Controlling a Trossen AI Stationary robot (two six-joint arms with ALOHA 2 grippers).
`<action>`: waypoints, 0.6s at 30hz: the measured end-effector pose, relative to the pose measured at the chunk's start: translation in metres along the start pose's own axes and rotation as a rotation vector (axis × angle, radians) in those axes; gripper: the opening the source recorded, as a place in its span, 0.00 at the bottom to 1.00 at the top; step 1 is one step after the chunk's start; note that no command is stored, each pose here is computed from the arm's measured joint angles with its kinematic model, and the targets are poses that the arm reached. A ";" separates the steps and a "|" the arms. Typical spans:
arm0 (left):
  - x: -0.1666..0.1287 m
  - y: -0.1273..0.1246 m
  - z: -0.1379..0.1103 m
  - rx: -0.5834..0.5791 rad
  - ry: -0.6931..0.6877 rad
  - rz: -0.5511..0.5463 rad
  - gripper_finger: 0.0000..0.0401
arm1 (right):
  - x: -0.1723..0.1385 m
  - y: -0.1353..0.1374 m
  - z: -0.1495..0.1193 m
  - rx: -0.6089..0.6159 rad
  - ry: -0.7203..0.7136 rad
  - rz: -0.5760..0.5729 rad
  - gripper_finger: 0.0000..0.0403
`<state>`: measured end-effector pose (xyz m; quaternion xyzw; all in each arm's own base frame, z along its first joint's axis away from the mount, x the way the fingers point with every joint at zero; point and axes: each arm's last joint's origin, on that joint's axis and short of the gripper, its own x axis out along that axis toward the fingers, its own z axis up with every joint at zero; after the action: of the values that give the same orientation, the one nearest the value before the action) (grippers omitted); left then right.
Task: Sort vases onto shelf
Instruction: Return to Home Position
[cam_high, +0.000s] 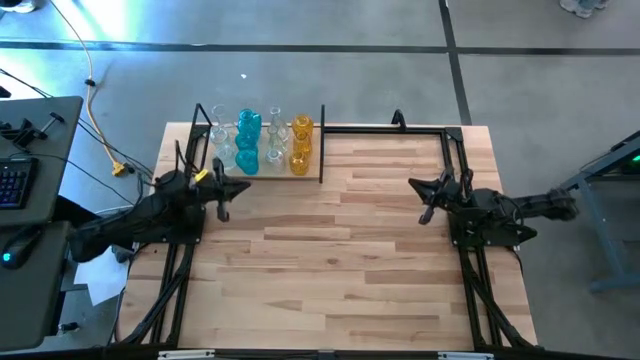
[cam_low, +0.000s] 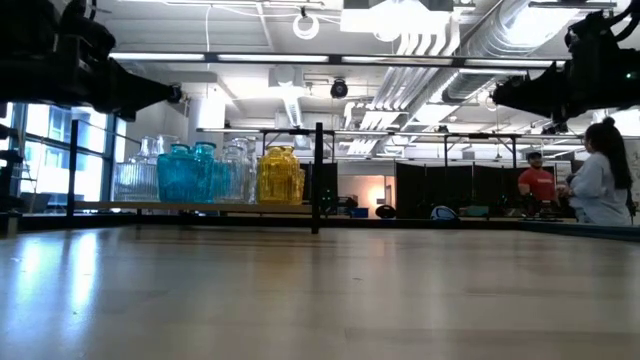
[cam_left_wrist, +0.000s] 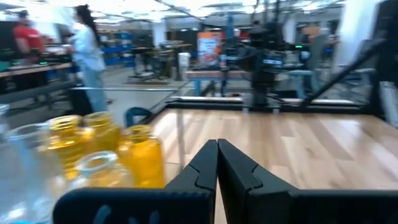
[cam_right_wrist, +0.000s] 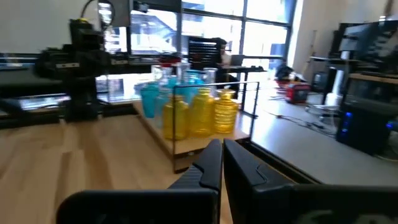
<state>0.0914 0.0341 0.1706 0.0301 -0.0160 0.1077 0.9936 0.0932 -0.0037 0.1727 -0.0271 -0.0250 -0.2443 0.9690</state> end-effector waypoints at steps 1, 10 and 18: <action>0.000 0.002 0.000 -0.002 0.001 0.022 0.00 | 0.000 -0.001 0.000 -0.001 0.002 -0.012 0.00; 0.002 0.014 -0.007 -0.053 0.079 0.128 0.00 | 0.009 -0.007 -0.009 -0.011 0.088 -0.135 0.00; 0.003 0.021 -0.016 -0.075 0.180 0.347 0.00 | 0.015 -0.010 -0.017 0.057 0.155 -0.252 0.00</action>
<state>0.0901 0.0564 0.1560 -0.0199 0.0637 0.2790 0.9580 0.1017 -0.0207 0.1574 0.0229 0.0398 -0.3643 0.9301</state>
